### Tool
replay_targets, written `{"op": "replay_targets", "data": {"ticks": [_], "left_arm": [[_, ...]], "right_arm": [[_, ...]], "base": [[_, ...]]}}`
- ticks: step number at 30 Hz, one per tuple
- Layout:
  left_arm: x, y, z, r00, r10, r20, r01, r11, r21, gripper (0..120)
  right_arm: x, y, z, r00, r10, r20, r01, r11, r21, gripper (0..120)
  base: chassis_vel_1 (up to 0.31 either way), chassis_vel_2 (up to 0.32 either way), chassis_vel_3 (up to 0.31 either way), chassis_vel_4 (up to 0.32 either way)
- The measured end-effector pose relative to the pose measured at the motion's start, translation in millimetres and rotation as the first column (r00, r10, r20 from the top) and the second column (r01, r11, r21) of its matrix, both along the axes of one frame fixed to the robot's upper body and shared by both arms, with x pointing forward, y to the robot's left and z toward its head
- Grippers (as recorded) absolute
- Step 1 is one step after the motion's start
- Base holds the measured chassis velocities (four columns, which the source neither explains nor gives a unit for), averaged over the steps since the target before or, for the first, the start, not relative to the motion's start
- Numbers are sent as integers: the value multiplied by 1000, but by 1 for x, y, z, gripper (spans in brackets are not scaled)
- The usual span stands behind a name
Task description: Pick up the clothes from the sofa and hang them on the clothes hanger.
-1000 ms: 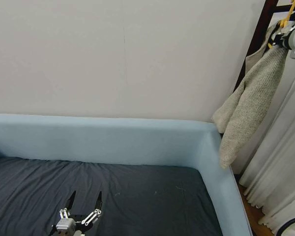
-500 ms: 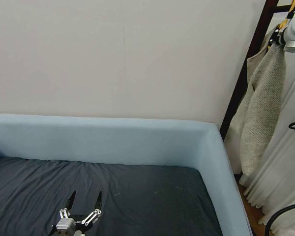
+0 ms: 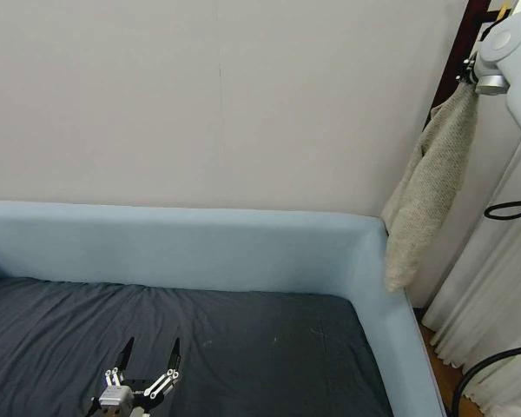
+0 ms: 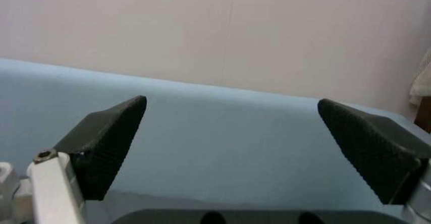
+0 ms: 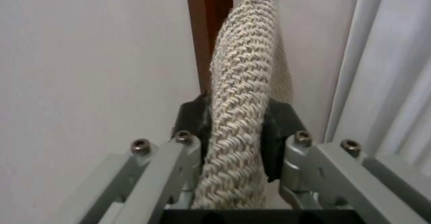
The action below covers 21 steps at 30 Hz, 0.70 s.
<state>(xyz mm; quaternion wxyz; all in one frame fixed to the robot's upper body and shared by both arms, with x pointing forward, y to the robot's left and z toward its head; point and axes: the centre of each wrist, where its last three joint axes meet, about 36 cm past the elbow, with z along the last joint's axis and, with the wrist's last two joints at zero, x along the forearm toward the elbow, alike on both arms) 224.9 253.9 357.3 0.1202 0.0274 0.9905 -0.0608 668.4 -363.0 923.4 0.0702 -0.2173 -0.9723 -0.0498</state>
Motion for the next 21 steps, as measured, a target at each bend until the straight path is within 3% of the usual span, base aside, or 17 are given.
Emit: {"op": "replay_targets", "data": {"ticks": [6, 8, 12, 13, 17, 18, 21], "left_arm": [[0, 0, 0, 1000, 0, 0, 0, 1000, 0, 100], [0, 0, 0, 1000, 0, 0, 0, 1000, 0, 100], [0, 0, 0, 1000, 0, 0, 0, 1000, 0, 100], [0, 0, 0, 1000, 0, 0, 0, 1000, 0, 100], [0, 0, 0, 1000, 0, 0, 0, 1000, 0, 100], [0, 0, 0, 1000, 0, 0, 0, 1000, 0, 100], [0, 0, 0, 1000, 0, 0, 0, 1000, 0, 100]], "right_arm": [[-28, -1, -10, 998, 54, 34, -52, 997, -57, 50], [-35, 0, -12, 997, 69, 41, -66, 996, -61, 53], [-70, 4, -28, 970, 211, 125, -199, 975, -96, 72], [-70, 4, -28, 970, 211, 125, -199, 975, -96, 72], [-106, -7, -70, 892, 365, 266, -321, 927, -196, 90], [-106, -7, -70, 892, 365, 266, -321, 927, -196, 90], [-146, -21, -100, 827, 445, 343, -399, 895, -198, 99]], "base": [[0, 0, 0, 0], [0, 0, 0, 0], [0, 0, 0, 0], [0, 0, 0, 0], [0, 0, 0, 0], [0, 0, 0, 0], [0, 0, 0, 0]]}}
